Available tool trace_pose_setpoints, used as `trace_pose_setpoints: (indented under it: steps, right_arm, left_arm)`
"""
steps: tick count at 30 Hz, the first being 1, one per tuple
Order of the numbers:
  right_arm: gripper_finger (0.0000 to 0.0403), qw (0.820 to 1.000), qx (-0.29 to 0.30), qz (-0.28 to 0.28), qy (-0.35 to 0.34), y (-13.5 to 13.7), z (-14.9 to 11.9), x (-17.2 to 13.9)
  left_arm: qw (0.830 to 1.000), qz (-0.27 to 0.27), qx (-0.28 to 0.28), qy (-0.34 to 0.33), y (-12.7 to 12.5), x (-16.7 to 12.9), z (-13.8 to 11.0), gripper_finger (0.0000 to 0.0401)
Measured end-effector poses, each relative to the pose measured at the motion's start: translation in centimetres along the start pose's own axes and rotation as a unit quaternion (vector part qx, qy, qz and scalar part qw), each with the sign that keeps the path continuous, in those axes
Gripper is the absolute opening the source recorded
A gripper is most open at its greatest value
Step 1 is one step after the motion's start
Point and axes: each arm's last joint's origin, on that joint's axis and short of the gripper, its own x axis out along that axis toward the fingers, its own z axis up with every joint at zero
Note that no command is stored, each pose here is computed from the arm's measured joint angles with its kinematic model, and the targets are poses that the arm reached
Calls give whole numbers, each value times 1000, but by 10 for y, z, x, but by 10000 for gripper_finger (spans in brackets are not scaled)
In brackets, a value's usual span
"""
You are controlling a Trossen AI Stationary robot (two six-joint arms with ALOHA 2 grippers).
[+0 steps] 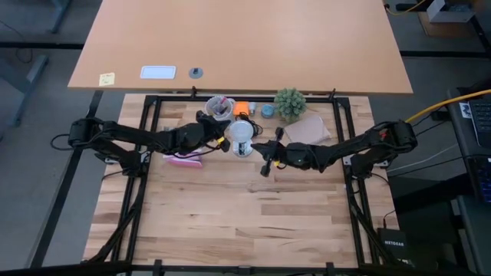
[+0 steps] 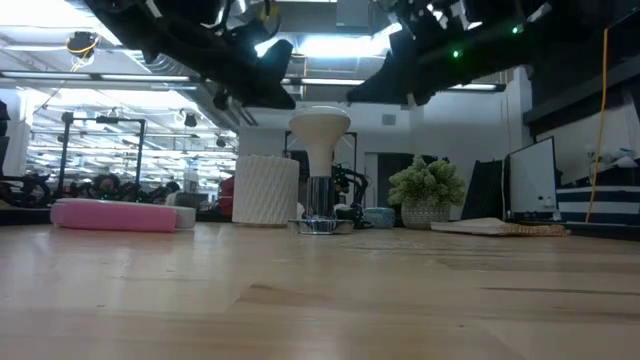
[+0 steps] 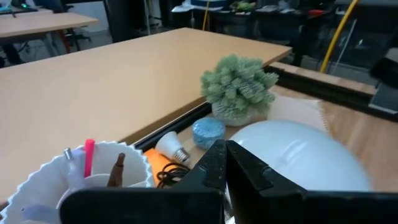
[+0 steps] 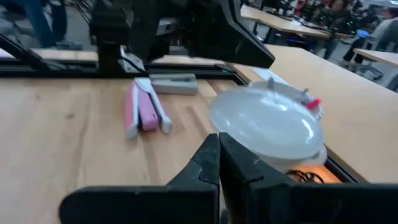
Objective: Screw lightbulb
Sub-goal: Remove the white light bulb from the silver lamp
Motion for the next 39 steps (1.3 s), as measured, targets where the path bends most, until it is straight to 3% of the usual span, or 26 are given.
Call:
trace_pose_setpoints:
  steps: [14,33,39]
  right_arm:
    - [3,999,16,-40,29,-23,-16,17]
    - [3,995,17,-86,38,-38,-19,20]
    - [3,996,24,-74,33,-49,-18,24]
  left_arm:
    - [999,11,9,45,3,2,-11,1]
    - [996,-65,-9,61,-18,-12,-15,1]
    - [993,-94,-11,66,-29,-20,-17,1]
